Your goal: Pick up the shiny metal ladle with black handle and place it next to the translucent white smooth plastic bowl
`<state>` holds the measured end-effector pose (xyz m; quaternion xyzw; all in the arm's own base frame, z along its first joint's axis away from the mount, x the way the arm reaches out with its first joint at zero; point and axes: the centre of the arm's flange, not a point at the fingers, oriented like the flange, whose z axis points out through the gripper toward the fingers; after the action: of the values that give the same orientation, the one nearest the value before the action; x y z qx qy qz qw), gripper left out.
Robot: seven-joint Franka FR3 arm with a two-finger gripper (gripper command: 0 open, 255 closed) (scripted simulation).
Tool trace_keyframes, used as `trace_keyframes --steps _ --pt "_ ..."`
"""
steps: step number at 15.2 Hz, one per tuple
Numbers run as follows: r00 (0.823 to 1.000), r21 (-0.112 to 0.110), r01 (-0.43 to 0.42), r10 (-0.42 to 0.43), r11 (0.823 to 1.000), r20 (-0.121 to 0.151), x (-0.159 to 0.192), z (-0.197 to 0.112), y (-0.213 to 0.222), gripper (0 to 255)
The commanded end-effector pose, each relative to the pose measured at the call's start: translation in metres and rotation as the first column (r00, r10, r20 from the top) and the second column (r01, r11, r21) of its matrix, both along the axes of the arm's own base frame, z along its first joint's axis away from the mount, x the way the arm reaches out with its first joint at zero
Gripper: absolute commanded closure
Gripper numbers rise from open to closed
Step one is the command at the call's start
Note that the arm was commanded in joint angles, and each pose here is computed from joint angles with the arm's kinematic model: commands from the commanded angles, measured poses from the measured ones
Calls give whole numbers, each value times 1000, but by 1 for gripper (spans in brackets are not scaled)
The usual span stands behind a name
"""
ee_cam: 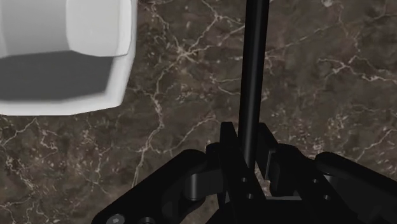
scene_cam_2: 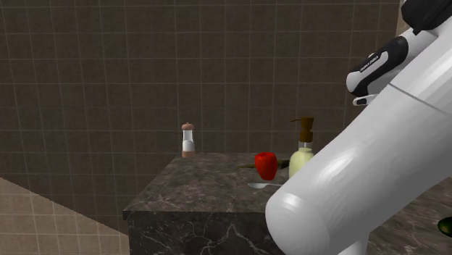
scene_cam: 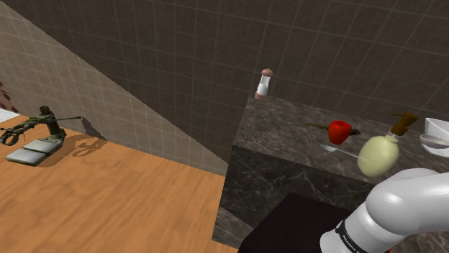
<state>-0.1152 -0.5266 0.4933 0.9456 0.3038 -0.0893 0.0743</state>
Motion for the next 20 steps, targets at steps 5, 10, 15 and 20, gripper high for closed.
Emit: trace_keyframes --steps 5,10,15,20 --pt "1000 0 0 0 1000 0 1 -32 0 255" --pt "1000 0 0 0 1000 0 1 -59 0 255" --pt "1000 0 0 0 1000 0 1 -85 0 255" --pt "1000 0 0 0 1000 0 1 -104 0 255"
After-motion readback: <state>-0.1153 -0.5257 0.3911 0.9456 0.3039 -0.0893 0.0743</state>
